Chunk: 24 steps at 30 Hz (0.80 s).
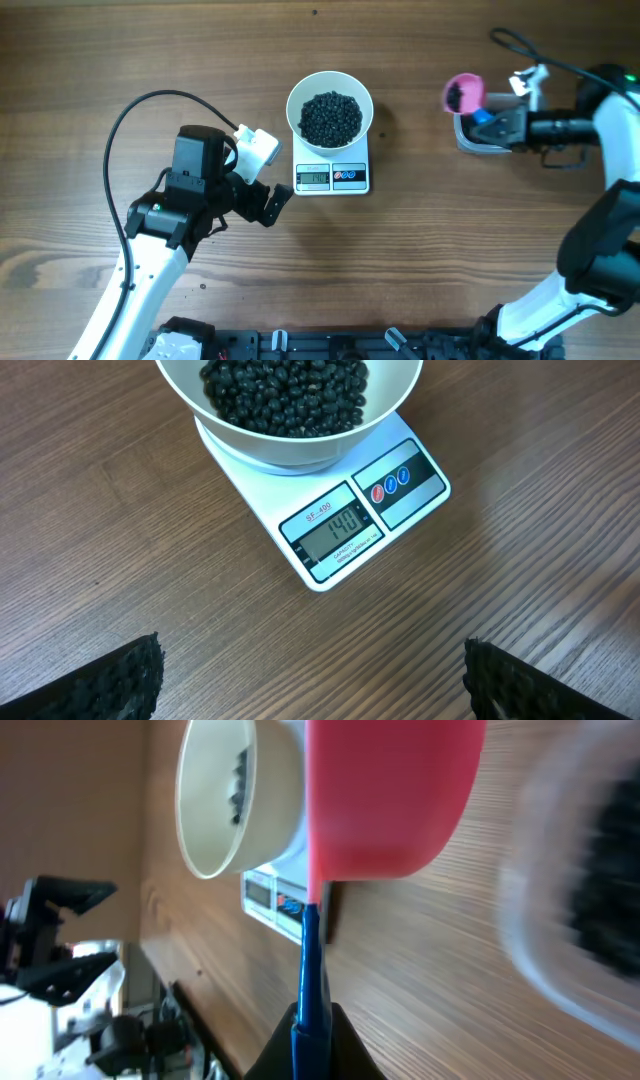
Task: Scoop item into bowl and weigh 150g on scale
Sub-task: 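Carry filled pink scoop from tub over the white bowl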
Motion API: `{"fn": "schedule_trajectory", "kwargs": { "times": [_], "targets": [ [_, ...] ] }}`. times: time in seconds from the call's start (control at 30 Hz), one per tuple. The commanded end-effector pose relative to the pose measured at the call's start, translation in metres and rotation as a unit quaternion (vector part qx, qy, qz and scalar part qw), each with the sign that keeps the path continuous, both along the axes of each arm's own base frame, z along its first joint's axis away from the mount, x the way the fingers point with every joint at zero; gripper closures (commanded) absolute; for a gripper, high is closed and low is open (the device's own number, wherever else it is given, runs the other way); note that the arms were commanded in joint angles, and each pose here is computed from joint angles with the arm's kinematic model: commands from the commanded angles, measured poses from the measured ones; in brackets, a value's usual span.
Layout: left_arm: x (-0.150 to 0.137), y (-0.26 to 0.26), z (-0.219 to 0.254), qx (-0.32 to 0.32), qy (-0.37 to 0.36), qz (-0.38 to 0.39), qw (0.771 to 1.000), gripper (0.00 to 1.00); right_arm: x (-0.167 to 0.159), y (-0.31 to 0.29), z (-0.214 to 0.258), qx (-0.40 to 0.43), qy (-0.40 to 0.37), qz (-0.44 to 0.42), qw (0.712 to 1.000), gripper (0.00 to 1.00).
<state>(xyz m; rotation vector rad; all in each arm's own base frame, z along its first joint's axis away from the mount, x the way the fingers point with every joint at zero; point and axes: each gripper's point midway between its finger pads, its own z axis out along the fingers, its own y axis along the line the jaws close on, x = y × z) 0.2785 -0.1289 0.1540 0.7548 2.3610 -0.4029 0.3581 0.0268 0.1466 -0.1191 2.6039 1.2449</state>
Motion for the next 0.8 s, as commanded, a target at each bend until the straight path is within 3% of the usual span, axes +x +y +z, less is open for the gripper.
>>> {"fn": "schedule_trajectory", "kwargs": {
  "times": [0.0, 0.33, 0.77],
  "targets": [
    [-0.003, -0.003, -0.005, -0.004, 0.008, -0.007, 1.000, 0.00, 0.014, 0.037, 0.020, 0.025, -0.014, 0.024, 0.999, 0.96],
    [-0.003, -0.003, -0.005, -0.004, 0.008, -0.007, 1.000, 0.00, 0.026, 0.107, 0.047, 0.018, -0.045, 0.086, 0.995, 0.96],
    [-0.003, -0.003, -0.005, -0.004, 0.008, -0.007, 1.000, 0.00, 0.028, 0.159, 0.016, -0.138, -0.044, 0.101, 0.984, 0.96]
  ]
}}
